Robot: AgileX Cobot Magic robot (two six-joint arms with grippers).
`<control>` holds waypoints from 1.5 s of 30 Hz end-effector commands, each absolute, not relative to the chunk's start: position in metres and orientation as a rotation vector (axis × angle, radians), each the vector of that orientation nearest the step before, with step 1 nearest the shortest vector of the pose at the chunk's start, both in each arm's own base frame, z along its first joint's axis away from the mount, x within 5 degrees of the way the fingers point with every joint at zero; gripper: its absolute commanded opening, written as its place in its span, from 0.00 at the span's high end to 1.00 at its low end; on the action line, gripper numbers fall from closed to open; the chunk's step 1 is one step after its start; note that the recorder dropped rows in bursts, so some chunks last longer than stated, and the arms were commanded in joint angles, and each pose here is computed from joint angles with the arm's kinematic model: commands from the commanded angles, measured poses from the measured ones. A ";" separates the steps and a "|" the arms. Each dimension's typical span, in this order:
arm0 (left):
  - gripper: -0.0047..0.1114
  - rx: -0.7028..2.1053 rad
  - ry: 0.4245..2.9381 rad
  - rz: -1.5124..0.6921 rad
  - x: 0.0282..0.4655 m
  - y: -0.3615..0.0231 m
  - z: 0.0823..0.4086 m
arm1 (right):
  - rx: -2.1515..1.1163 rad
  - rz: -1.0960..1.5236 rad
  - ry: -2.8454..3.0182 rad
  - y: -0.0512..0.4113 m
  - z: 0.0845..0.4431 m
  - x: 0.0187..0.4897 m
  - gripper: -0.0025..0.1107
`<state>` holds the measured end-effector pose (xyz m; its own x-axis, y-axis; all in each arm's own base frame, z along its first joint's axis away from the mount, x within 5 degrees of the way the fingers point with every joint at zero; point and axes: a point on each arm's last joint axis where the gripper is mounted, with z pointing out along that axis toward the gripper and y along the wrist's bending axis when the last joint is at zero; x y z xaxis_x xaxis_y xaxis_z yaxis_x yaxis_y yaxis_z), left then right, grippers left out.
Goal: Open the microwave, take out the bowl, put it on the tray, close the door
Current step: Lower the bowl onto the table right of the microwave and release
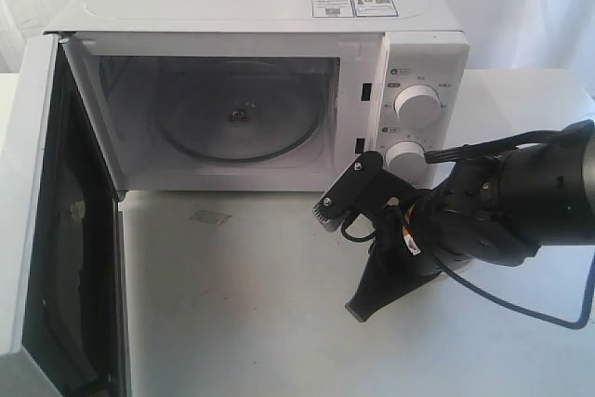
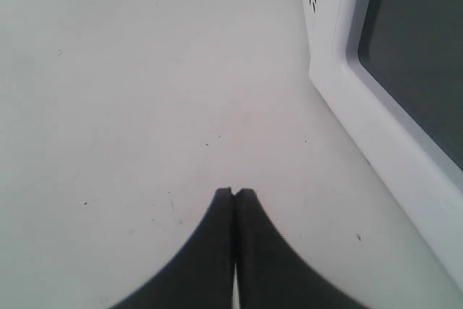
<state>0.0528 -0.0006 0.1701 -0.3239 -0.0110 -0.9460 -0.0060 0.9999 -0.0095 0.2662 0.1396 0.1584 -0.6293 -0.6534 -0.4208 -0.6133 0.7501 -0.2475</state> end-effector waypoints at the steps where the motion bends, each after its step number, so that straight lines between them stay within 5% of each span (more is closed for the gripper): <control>1: 0.96 -0.017 1.902 -0.004 0.053 -0.001 0.169 | -0.974 -0.129 2.455 0.137 0.158 0.268 0.98; 12: 0.96 -0.017 1.902 -0.004 0.053 -0.001 0.169 | -1.040 -0.147 2.432 0.138 0.156 0.269 0.95; 23: 0.96 -0.017 1.902 -0.004 0.053 -0.001 0.169 | -1.038 -0.136 2.418 0.139 0.157 0.269 0.57; 45: 0.96 -0.017 1.902 -0.004 0.053 -0.001 0.169 | -0.858 -0.143 2.366 0.127 0.235 0.251 0.57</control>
<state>0.0528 -0.0006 0.1701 -0.3239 -0.0110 -0.9460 -0.0060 0.9999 -0.0095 0.2536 0.1276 0.2267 -0.6084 -0.6253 -0.4887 -0.5542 0.7755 -0.3022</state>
